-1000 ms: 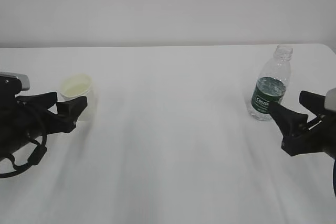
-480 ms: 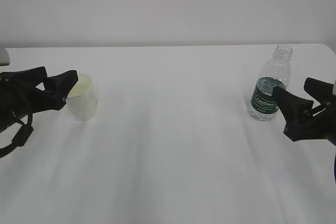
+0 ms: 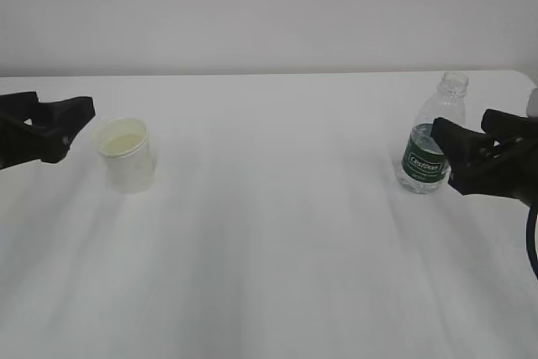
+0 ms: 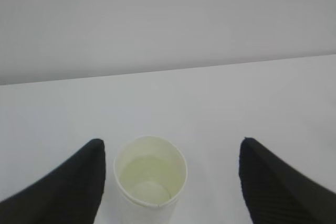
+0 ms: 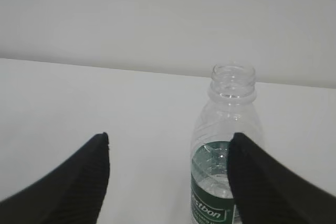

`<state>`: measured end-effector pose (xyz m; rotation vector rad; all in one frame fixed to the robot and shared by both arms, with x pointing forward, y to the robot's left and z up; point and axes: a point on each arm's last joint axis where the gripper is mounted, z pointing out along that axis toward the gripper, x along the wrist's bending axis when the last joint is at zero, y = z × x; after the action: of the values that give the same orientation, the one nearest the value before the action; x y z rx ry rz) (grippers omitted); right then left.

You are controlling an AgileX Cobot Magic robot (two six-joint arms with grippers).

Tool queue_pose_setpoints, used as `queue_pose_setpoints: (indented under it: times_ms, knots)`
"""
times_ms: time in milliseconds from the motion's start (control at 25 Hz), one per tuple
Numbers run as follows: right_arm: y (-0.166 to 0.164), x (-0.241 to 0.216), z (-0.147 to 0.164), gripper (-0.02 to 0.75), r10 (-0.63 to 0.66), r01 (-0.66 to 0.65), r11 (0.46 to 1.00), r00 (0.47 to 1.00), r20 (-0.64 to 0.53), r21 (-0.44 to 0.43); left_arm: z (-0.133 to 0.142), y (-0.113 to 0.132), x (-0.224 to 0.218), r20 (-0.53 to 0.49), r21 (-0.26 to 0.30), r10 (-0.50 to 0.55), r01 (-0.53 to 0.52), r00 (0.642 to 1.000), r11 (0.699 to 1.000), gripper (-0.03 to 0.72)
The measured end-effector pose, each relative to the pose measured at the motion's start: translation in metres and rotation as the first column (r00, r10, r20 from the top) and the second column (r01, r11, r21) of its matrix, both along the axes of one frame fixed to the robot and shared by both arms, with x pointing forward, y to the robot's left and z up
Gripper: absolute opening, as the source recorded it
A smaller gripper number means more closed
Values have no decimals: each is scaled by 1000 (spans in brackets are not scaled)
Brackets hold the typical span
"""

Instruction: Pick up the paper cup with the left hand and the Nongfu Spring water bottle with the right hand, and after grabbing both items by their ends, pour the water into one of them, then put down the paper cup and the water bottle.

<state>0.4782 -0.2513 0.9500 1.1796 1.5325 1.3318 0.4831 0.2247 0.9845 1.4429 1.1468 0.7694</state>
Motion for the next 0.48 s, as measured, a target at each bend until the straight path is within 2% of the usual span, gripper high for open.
queue_pose_setpoints:
  times_ms: [480]
  knots:
    - [-2, -8, 17, 533, -9, 8, 1000, 999, -45, -20, 39, 12, -32, 4, 20, 28, -28, 1000, 999, 568]
